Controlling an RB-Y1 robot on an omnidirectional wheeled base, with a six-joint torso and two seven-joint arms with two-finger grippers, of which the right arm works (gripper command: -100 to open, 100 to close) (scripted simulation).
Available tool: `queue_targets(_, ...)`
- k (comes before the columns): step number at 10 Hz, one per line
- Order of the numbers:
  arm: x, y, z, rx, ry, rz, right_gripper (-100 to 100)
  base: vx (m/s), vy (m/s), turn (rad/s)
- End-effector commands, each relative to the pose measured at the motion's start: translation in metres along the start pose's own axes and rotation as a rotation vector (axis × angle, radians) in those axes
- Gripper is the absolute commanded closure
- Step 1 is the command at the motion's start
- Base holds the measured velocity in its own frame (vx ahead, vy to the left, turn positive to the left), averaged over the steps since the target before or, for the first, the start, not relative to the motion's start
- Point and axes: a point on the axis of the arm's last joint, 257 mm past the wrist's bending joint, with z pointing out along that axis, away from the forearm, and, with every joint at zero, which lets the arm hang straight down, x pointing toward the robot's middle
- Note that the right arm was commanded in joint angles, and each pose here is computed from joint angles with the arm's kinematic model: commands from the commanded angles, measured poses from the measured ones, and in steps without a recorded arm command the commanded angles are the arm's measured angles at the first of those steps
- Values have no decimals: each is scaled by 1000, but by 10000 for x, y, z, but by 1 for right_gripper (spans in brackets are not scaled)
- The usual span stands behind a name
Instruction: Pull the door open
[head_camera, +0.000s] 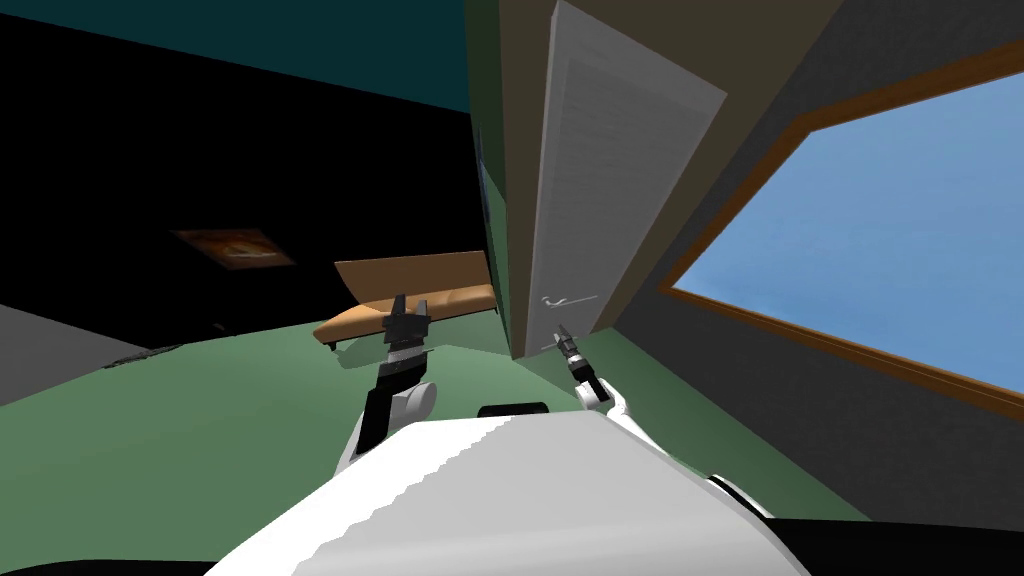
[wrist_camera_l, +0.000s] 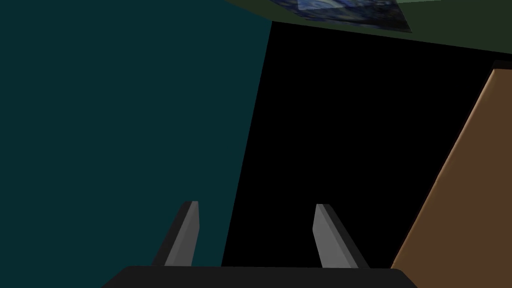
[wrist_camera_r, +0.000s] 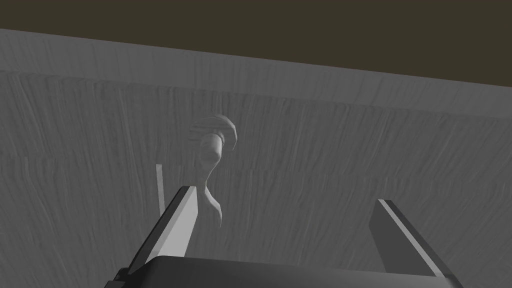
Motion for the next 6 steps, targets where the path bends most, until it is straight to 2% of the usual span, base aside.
queue_targets(1, -91, -100, -28, 27, -4, -3, -100, 86, -117, 117)
queue_targets(6, -297, -300, -77, 78, -17, -13, -100, 78, -96, 87)
